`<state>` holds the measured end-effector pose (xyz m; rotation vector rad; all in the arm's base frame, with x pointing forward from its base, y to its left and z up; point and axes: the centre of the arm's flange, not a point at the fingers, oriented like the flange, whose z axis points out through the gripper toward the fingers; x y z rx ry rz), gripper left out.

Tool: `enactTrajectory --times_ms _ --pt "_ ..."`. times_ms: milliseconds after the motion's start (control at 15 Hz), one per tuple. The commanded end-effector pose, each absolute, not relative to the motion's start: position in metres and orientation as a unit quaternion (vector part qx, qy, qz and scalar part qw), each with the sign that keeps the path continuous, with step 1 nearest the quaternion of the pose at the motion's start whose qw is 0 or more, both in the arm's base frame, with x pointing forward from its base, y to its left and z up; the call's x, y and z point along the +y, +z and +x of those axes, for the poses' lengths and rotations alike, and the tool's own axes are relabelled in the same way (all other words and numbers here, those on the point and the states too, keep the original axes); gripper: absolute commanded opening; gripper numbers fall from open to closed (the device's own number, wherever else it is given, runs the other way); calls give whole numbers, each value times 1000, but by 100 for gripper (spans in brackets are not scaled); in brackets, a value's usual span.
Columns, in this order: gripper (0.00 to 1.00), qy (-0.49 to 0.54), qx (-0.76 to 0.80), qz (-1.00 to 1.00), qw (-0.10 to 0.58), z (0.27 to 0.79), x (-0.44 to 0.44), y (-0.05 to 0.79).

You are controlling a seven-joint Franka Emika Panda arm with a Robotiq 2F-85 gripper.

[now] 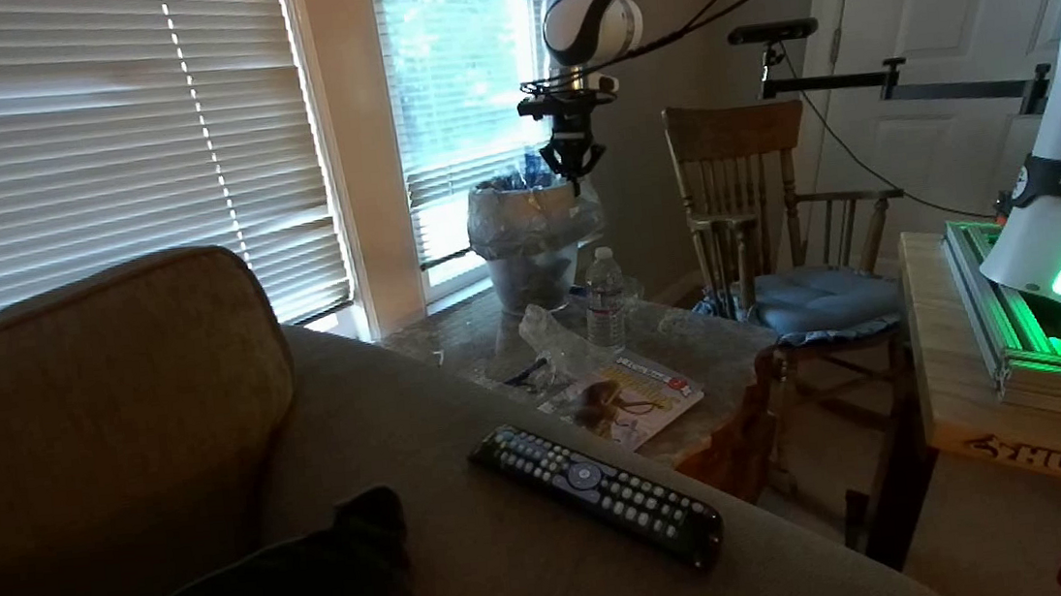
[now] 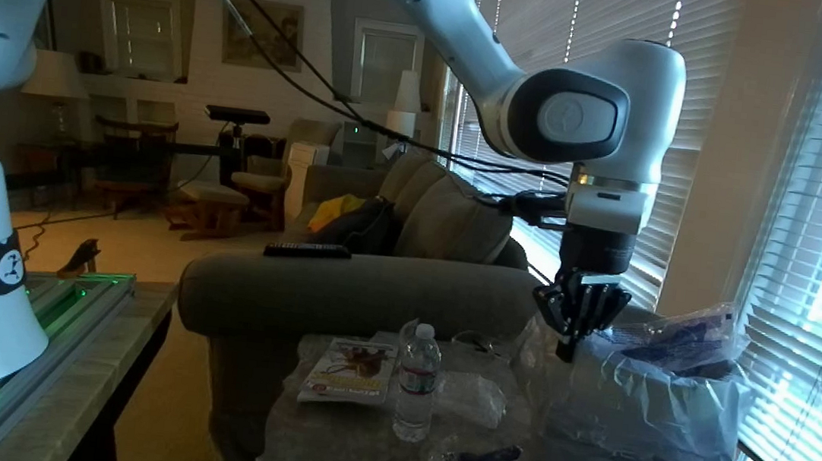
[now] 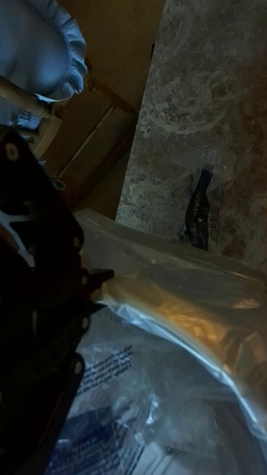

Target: Move the bin to the right.

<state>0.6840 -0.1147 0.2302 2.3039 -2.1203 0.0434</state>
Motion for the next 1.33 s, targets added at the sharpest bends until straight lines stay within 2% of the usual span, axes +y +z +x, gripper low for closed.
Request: enactTrajectory --times_ms 0,1267 --pt "2 32 -700 714 -8 680 -110 243" --pt "2 67 -732 677 -28 715 -117 251"
